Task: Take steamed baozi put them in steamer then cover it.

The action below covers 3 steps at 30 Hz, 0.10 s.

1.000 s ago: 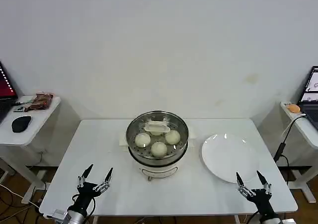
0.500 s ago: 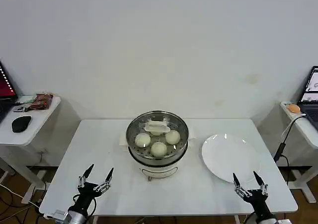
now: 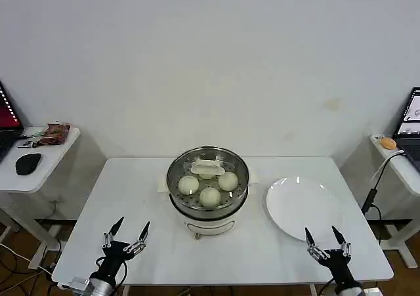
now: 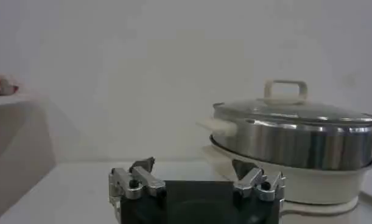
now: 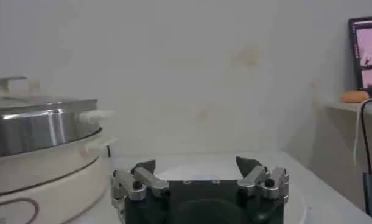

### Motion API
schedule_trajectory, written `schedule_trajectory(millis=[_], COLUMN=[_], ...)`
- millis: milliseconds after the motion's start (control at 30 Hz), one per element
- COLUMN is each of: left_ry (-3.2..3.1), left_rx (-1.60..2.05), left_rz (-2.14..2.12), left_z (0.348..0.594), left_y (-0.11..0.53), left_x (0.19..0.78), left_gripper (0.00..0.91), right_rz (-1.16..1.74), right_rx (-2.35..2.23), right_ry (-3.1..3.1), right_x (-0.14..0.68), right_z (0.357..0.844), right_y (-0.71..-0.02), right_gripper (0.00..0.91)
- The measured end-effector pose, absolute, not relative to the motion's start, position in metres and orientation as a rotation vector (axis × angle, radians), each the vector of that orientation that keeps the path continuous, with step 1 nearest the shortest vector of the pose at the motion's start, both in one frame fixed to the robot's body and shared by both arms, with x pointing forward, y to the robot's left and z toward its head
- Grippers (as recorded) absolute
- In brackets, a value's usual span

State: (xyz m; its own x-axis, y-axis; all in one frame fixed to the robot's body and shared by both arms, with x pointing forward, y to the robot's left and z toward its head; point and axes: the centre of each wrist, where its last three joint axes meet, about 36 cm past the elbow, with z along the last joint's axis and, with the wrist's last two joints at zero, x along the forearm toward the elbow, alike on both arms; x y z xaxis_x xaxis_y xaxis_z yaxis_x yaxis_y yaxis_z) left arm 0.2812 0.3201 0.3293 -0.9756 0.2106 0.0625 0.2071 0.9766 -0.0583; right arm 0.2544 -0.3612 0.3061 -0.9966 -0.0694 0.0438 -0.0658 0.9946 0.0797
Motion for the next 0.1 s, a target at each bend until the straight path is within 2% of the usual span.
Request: schedule_trajectory(millis=[100], left_ry=[-3.053], left_rx=[-0.322], left_rz=[0.081], left_z=[0.3293], left_y=[0.3200], left_x=[0.2811], left_gripper=[0.907], right_rz=[-0.121], right_rx=[0.103], right_ry=[-3.091], right_x=[0.2547], right_z=[0.3058], right_y=[-0.3615], right_gripper=[0.907])
